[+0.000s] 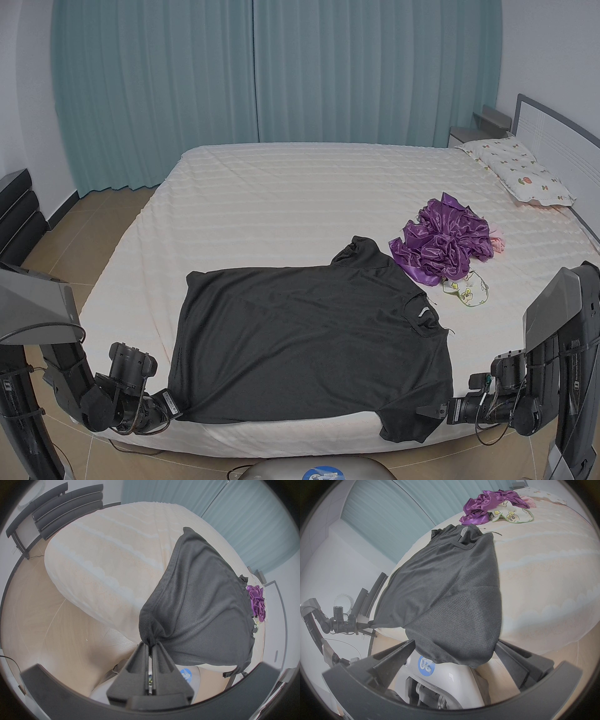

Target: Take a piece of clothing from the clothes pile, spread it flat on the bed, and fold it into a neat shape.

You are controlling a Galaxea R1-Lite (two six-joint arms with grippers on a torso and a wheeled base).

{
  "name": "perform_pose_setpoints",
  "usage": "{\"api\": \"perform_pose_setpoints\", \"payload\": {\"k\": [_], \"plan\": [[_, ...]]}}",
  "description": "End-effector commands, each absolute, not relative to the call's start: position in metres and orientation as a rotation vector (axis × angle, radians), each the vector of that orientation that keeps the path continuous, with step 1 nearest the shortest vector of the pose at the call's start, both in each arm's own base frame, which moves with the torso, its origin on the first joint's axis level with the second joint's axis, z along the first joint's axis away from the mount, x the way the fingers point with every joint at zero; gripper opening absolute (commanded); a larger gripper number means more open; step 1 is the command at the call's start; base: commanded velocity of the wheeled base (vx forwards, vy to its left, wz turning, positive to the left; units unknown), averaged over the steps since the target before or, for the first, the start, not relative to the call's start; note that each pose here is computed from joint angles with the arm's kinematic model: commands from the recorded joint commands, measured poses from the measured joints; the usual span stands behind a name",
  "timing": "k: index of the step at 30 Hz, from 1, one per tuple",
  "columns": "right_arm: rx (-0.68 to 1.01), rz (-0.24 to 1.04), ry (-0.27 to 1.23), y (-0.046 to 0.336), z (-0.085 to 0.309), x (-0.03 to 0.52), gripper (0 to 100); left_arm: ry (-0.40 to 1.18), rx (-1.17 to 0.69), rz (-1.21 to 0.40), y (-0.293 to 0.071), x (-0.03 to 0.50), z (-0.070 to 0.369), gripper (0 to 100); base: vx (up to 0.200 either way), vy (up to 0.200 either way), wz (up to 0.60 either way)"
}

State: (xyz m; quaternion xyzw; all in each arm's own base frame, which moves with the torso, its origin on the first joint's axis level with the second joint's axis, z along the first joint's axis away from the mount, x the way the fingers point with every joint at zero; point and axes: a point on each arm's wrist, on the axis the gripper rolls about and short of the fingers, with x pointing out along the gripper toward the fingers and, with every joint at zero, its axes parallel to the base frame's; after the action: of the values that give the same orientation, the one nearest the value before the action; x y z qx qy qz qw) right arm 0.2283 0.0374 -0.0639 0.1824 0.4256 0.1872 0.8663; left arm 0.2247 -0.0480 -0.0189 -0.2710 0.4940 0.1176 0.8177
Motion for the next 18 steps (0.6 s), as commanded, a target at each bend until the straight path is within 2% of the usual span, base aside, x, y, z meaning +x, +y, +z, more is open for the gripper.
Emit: {"api": "perform_pose_setpoints", "payload": {"k": [1,4,5,18], "plan": [[0.382,0.395,0.865,0.036,-0.059,0.229,100,1.056,-0.577,0.253,-0.048,0.225,-0.020,0,0.000,0.000,0.00],[0.385,0.387,0.861,0.034,-0.056,0.227,100,1.056,-0.577,0.253,-0.048,0.225,-0.020,0,0.000,0.000,0.00],[0.387,0.383,0.860,0.033,-0.056,0.227,0,1.056,-0.577,0.253,-0.048,0.225,-0.020,0,0.000,0.000,0.00],[0.399,0.349,0.877,0.024,-0.050,0.216,0,1.050,-0.579,0.250,-0.048,0.224,-0.018,0,0.000,0.000,0.00]]}}
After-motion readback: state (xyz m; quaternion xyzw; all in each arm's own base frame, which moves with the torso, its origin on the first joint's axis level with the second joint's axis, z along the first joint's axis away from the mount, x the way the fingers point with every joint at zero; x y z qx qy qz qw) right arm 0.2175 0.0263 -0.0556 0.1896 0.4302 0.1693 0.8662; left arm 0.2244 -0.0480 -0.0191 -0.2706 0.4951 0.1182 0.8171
